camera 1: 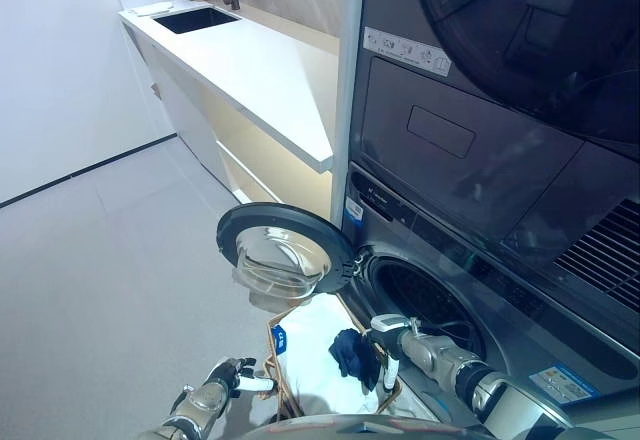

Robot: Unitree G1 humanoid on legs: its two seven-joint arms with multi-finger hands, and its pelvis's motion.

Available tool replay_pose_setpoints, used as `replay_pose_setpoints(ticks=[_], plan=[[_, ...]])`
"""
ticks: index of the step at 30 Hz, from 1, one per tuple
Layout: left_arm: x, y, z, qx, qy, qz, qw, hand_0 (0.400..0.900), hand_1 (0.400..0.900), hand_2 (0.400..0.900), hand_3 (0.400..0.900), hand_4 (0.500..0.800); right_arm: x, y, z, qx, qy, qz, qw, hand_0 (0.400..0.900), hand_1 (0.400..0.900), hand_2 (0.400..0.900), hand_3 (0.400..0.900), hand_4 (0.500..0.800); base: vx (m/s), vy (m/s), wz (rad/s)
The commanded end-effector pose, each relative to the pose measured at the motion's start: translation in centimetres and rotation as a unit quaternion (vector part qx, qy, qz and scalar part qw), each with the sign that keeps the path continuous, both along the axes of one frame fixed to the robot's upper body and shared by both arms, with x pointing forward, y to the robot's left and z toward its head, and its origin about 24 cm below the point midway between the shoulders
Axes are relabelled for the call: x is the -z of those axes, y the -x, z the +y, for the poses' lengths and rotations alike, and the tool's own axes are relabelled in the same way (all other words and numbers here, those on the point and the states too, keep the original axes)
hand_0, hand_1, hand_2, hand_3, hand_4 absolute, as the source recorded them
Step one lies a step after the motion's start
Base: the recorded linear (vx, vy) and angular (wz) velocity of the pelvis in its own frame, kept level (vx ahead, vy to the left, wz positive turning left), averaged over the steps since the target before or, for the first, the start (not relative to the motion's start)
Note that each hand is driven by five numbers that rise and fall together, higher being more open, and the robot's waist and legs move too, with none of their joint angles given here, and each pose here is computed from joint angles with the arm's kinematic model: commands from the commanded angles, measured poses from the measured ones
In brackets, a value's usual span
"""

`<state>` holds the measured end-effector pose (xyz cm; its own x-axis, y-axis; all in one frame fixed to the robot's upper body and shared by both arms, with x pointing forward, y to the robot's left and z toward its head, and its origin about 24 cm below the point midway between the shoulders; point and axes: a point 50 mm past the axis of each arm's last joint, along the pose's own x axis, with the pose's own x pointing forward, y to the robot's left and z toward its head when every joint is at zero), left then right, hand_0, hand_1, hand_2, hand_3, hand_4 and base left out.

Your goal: Put the clothes in the basket into the washing machine.

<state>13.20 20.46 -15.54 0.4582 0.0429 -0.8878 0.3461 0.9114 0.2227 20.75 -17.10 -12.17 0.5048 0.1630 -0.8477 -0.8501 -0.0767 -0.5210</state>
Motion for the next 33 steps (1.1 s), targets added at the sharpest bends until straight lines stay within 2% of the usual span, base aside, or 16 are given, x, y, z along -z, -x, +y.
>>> replay_pose_setpoints(ticks=[1,20,33], plan=[[-1.1,-2.8,0.8,-0.008,-0.016,-0.045,0.999,0.9,0.9,0.9,0.9,0.8,-1.3,-2.4,0.8,-0.014,-0.003,-0.048,0.999,0.9,0.9,0.9,0.9,0.8,0.0,0.0,0.0],[-0.4,-1.0,0.9,-0.023,-0.014,-0.015,1.0,0.9,0.9,0.9,0.9,0.8,-0.7,-1.5,0.1,-0.004,0.005,-0.043,0.999,0.9,0.9,0.9,0.9,0.8,0.0,0.0,0.0],[-0.9,-2.1,1.3,-0.034,-0.024,-0.04,0.998,0.9,0.9,0.9,0.9,0.8,-3.0,-4.4,-2.1,-0.007,0.038,-0.097,0.995,0.9,0.9,0.9,0.9,0.8,-0.011,0.0,0.01]])
